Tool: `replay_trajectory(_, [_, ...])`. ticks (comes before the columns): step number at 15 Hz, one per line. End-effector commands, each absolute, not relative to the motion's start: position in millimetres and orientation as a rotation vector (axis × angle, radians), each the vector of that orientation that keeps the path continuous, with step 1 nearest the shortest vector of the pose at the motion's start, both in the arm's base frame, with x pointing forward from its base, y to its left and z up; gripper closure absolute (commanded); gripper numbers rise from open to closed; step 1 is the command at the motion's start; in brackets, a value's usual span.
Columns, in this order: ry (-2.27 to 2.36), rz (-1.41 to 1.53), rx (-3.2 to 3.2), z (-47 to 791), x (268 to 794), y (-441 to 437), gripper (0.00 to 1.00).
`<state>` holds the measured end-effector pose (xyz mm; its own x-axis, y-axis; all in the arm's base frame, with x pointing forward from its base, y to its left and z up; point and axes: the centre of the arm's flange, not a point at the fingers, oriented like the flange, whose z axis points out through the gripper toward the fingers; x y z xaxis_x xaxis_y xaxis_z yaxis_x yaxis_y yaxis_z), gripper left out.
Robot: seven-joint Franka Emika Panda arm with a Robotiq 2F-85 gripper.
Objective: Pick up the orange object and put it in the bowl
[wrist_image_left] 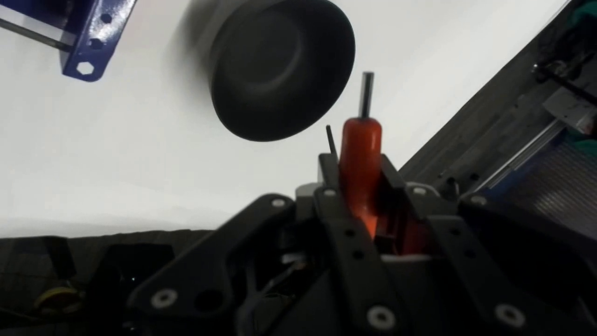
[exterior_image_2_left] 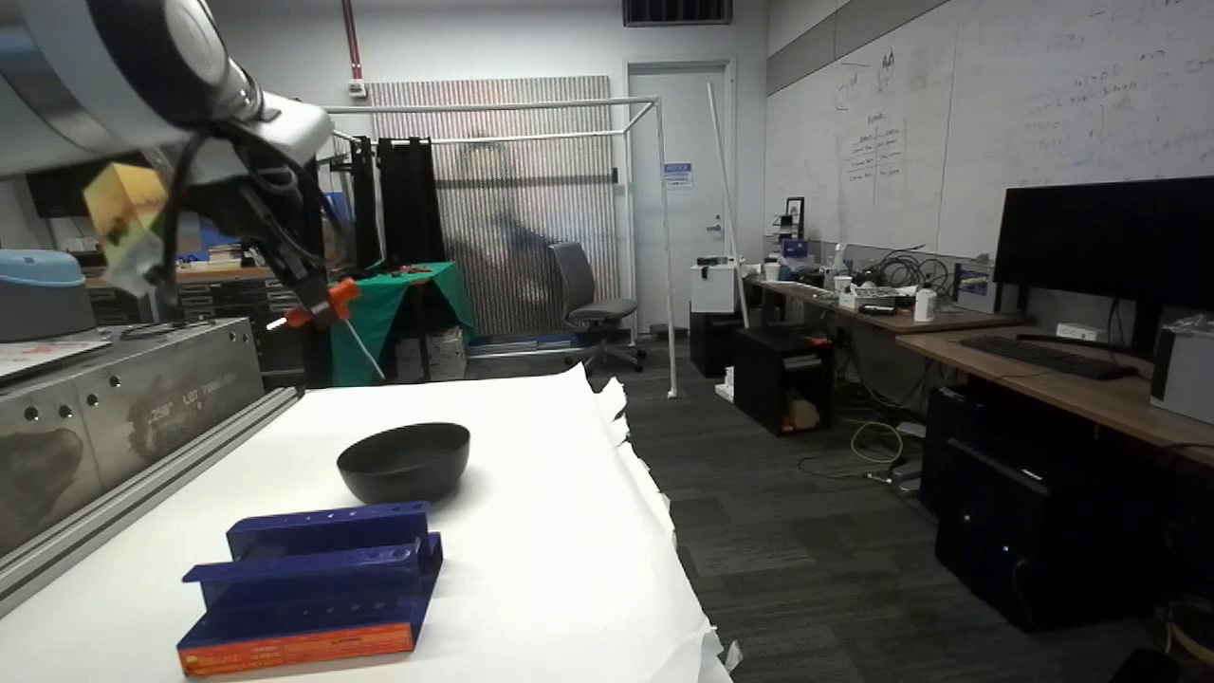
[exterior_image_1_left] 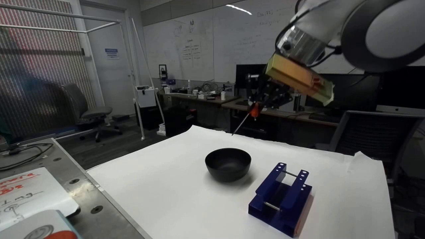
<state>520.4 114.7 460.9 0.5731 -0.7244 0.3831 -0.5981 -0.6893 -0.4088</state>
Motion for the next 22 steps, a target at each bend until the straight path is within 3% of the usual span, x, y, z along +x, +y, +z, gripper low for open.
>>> replay_trajectory(1, [1.068, -0.817, -2.565, 399.6, 545.2, 105.8, 0.95])
replay_trajectory(12, [1.010, -0.774, -2.505, 287.0, 582.3, 90.1, 0.95])
replay_trajectory(13, [1.008, -0.764, -2.492, 282.6, 585.8, 91.4, 0.80])
replay_trajectory(14, [1.005, -0.761, -2.481, 279.4, 588.4, 93.0, 0.53])
replay_trajectory(16, [1.002, -0.752, -2.474, 275.6, 592.9, 94.1, 0.46])
replay_trajectory(22, [0.966, -0.634, -2.485, 319.7, 573.7, 116.9, 0.01])
